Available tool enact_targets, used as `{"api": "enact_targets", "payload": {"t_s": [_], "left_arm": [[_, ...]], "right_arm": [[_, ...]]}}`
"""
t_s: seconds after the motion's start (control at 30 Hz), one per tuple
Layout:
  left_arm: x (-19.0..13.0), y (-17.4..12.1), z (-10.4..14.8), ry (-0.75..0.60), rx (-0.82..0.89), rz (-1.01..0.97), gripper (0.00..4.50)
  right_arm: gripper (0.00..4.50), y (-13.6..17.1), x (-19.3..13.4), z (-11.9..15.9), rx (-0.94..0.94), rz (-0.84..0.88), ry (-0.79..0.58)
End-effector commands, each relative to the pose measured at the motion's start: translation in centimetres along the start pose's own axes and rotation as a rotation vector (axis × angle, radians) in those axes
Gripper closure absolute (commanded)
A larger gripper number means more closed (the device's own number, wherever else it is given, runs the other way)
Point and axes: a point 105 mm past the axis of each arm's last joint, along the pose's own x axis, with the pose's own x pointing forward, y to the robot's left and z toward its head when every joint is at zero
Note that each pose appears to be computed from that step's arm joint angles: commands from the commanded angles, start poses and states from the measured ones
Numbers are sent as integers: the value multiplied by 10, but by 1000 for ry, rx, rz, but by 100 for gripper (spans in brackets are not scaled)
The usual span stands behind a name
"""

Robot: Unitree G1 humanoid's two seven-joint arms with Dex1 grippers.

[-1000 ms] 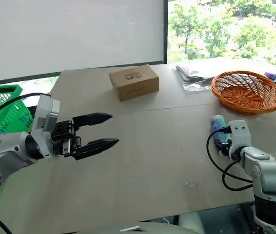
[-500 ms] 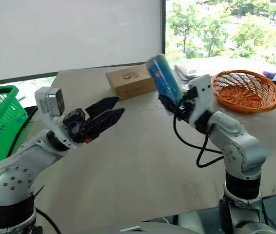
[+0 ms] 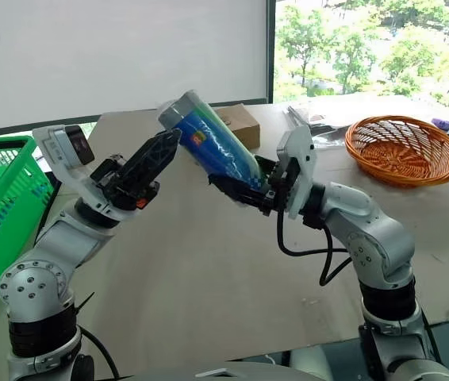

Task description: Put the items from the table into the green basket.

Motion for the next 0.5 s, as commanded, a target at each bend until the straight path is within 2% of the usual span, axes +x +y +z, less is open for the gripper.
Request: {"api": "enact_targets", "payload": {"t_s": [0.03,0.07,0.13,0.17,0.23,0.37,0.5], "left_arm": [[5,-10,0,-9,5,-53,16],[6,-10,0,-9,3,-55,16],[8,-8,-1,-6,-6,-57,16],[8,-8,-2,-3,-11,-58,16],[9,-6,-3,5,-17,-55,16],[9,-4,-4,12,-24,-55,138],[5,3,-16,80,-1,-21,345]], "right_arm": [[141,11,4,16,-55,69,-58],[126,11,4,16,-54,72,-59],[27,11,4,16,-51,75,-59],[4,12,4,16,-49,76,-58],[4,13,4,15,-47,79,-56],[0,11,4,13,-38,74,-40],[0,4,1,9,-39,24,-26]]}}
